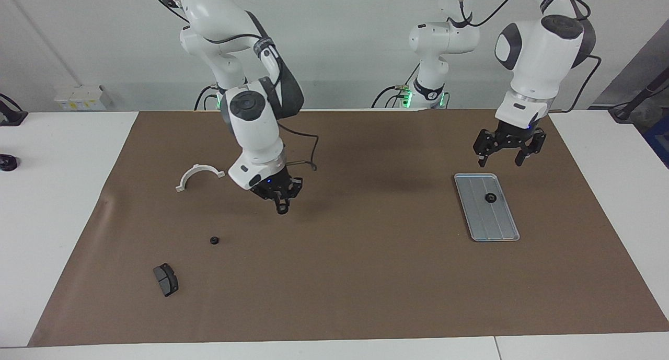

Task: Pick bearing gear from pile to tray
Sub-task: 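Place the gear on the tray while the right gripper brings another gear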

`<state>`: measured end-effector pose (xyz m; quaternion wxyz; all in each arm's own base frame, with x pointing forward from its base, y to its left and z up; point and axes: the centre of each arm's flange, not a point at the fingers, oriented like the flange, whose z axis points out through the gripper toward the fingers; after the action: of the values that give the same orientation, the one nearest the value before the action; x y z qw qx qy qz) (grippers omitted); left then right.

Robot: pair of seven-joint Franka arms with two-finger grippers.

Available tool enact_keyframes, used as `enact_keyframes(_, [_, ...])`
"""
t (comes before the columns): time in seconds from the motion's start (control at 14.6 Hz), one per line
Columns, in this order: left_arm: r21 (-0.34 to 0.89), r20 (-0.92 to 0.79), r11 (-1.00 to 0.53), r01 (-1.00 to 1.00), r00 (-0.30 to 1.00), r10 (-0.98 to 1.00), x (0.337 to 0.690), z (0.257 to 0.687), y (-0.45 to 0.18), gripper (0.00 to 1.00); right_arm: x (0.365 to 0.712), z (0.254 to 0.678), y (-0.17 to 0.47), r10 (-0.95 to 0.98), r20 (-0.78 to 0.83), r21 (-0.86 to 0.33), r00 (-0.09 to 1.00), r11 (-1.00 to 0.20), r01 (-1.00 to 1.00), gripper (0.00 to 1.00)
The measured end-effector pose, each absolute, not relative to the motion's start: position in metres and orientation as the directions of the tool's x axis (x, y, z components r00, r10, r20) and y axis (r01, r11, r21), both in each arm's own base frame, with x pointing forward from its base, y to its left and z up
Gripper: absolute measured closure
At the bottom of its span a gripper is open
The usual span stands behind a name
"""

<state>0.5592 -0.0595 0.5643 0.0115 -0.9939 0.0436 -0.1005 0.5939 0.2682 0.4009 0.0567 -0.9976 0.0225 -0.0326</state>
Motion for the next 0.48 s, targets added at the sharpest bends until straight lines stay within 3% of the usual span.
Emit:
enact_keyframes(0.21, [-0.031, 0.186, -0.996, -0.080, 0.979, -0.084, 0.563, 0.607, -0.058, 0.00, 0.575, 0.407, 0.321, -0.085, 0.063, -0.159, 0.994, -0.984, -0.074, 0.75])
enact_keyframes(0.48, [-0.020, 0.153, -0.997, -0.073, 0.985, -0.075, 0.576, 0.621, -0.056, 0.00, 0.546, 0.387, 0.389, -0.086, 0.064, -0.200, 0.994, -0.977, -0.072, 0.75])
